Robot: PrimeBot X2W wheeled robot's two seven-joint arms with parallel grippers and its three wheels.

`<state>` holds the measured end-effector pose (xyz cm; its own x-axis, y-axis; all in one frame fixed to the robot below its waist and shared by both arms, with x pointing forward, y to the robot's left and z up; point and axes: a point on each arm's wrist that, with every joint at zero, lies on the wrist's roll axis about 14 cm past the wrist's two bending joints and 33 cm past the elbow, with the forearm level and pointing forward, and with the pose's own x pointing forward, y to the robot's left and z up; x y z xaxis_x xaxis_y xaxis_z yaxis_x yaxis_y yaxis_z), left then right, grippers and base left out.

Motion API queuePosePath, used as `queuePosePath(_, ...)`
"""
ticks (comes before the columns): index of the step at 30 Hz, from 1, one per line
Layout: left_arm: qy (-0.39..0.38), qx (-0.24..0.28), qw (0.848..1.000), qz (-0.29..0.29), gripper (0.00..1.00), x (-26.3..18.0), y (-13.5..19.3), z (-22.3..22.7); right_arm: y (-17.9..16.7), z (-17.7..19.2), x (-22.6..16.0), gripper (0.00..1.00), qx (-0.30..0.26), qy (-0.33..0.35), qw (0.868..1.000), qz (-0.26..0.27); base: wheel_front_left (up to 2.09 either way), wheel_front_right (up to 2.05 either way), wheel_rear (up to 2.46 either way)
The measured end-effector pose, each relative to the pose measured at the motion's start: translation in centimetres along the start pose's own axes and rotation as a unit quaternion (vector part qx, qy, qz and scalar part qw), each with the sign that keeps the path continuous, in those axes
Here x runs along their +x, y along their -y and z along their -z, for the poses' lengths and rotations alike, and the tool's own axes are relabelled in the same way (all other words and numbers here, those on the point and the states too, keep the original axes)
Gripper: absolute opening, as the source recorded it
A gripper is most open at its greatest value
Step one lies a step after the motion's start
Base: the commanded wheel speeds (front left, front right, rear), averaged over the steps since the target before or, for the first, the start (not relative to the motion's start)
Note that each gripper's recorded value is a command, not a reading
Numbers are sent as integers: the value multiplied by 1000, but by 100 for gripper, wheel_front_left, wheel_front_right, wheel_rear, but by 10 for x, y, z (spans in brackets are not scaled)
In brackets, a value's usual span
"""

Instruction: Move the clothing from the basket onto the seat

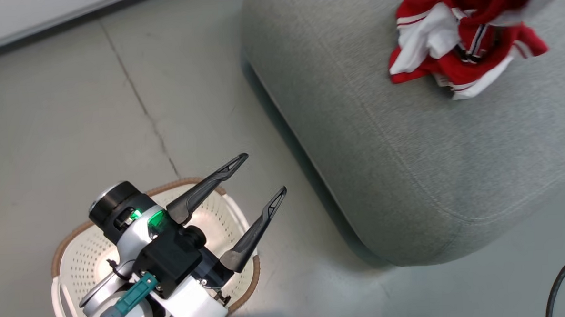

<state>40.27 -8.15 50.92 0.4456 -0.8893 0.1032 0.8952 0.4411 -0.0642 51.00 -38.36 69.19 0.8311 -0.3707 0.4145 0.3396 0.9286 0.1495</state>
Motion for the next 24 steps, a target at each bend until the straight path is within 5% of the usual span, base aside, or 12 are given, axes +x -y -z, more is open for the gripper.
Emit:
queuePosePath(6,-12,-8,1000,-16,100,-7,-23,20,29,86,-13,0,-8,-91,994,56,0,0,0)
queuePosePath(14,-36,-26,999,-27,100,-15,-43,51,65,199,-80,0,-13,-231,964,132,0,0,0)
queuePosePath(15,-38,-28,999,-28,100,-16,-42,53,70,206,-88,36,-18,-244,960,138,0,0,0)
queuePosePath(16,-40,-29,998,-28,100,-17,-42,54,74,209,-92,100,-18,-249,958,145,0,0,0)
queuePosePath(24,-33,-25,999,-31,100,-16,-40,48,79,172,-78,100,-56,-199,970,131,0,0,0)
